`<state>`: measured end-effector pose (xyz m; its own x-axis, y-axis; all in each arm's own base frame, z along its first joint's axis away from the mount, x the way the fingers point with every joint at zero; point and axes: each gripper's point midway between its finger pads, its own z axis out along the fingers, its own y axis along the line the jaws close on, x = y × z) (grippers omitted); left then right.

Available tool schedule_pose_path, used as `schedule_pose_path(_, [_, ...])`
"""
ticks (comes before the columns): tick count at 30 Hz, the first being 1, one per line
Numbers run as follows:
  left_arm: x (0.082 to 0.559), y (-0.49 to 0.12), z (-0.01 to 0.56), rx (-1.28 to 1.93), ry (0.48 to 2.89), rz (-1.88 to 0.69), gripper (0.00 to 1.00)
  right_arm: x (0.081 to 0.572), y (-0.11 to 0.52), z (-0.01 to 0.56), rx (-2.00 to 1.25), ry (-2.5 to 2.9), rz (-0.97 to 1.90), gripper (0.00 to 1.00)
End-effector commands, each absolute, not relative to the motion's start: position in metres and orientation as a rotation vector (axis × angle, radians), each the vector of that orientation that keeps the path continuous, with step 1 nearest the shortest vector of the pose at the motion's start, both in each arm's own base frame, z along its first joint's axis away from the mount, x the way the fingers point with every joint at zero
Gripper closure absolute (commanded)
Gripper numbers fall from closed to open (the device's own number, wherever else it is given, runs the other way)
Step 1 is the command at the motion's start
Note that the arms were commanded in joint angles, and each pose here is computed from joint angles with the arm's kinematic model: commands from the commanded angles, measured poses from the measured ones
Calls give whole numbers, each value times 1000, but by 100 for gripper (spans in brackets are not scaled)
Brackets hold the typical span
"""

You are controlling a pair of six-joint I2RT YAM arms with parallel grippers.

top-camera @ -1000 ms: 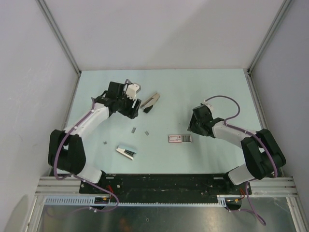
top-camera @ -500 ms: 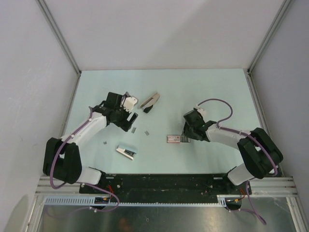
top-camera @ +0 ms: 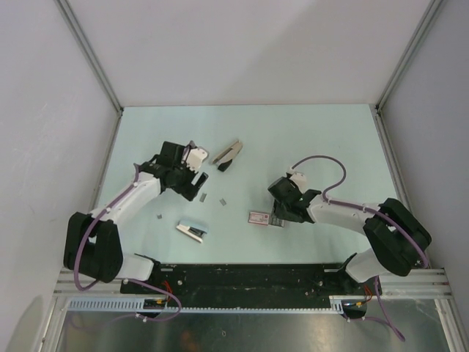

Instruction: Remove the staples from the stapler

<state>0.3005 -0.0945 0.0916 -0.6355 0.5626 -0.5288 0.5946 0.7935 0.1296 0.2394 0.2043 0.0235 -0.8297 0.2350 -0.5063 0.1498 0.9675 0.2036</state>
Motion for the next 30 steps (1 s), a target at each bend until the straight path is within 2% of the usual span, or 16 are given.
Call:
schedule_pose_path(1, [321,-105,101,838,2400,-109,11,251,185,42,328,2510,170,52])
schedule_pose_path(5, [324,-118,91,810,2447,-193,17,270,172,69,356,2427,196,52])
schedule_pose_path(12, [309,-145,69,846,2514,-220,20,286,167,108,343,2292,262,51])
schedule_pose_path(16, [311,-151,57,831,2560,-228,27,292,169,121,331,2246,300,51])
schedule_pose_path(26, [316,-154,31,803,2648,-224,35,296,175,138,306,2198,366,58])
schedule_pose_path(30, [315,-154,24,809,2671,-227,42,299,175,137,306,2200,377,62])
